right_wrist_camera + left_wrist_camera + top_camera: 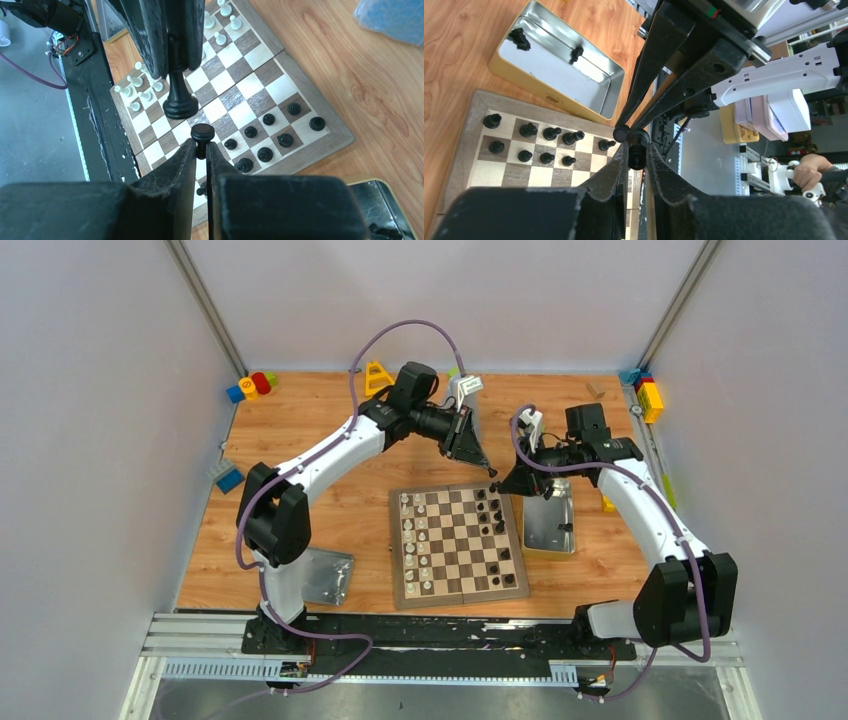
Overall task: Set up the chess pieces on the board
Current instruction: Pick up the chess piece from the storage box, then place the chess piece on the chessboard.
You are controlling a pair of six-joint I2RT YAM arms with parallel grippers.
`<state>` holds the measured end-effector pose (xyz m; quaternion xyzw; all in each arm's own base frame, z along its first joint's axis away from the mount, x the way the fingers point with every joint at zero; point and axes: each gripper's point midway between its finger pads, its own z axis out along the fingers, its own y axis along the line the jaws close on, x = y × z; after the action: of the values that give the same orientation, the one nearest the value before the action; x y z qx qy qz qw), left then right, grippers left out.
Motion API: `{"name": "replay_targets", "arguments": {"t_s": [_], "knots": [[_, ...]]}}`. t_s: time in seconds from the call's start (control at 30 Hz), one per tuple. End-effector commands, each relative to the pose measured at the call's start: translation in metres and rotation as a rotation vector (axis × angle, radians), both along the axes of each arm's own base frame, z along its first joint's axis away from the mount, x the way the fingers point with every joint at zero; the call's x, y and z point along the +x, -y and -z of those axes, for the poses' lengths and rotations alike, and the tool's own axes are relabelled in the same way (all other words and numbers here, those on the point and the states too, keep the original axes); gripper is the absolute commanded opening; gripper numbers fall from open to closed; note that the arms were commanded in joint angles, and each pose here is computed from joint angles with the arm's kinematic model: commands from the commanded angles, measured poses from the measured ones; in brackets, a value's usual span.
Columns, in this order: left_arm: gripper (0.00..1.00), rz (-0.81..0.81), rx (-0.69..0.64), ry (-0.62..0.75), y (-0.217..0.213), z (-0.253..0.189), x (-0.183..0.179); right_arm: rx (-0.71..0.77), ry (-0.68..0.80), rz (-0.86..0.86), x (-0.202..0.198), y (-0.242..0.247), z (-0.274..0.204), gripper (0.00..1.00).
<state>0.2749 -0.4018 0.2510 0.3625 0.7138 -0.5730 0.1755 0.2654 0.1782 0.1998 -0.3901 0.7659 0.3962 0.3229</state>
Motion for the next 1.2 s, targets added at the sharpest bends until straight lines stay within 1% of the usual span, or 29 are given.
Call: {"name": "replay_targets", "arguments": {"t_s": [0.0,0.1,0.17,0.27,0.33,0.43,0.57,0.73,0.83,1.0,1.17], "knots": [[0.0,0.017,-0.039,0.103,0.0,-0.025,-0.001,-0.02,0.066,0.007,-0.001,0.003,-0.003,0.0],[0.0,0.009,-0.023,0.12,-0.003,-0.025,-0.001,-0.045,0.075,0.033,-0.002,0.009,-0.001,0.0],[0.0,0.004,0.002,0.169,-0.007,-0.02,0.001,-0.057,0.084,0.064,0.0,0.016,-0.001,0.0],[0.0,-0.017,0.073,0.245,-0.011,-0.004,0.005,-0.058,0.078,0.131,0.004,0.028,-0.006,0.0],[0.0,-0.008,0.131,0.285,-0.013,0.011,0.001,-0.063,0.078,0.187,0.009,0.036,-0.01,0.0],[0.0,0.043,0.183,0.366,-0.005,0.029,-0.012,-0.075,0.078,0.281,0.017,0.051,-0.014,0.0],[0.0,0.093,0.258,0.429,0.007,0.051,-0.026,-0.076,0.068,0.408,0.028,0.079,-0.017,0.0],[0.0,0.174,0.332,0.517,0.024,0.069,-0.049,-0.064,0.054,0.526,0.037,0.11,-0.016,0.0],[0.0,0.227,0.388,0.575,0.038,0.085,-0.062,-0.063,0.056,0.556,0.039,0.118,-0.017,0.0],[0.0,0.298,0.481,0.626,0.053,0.112,-0.079,-0.061,0.063,0.56,0.038,0.12,-0.017,0.0],[0.02,0.324,0.557,0.647,0.062,0.138,-0.079,-0.065,0.062,0.556,0.035,0.12,-0.014,0.0]]}}
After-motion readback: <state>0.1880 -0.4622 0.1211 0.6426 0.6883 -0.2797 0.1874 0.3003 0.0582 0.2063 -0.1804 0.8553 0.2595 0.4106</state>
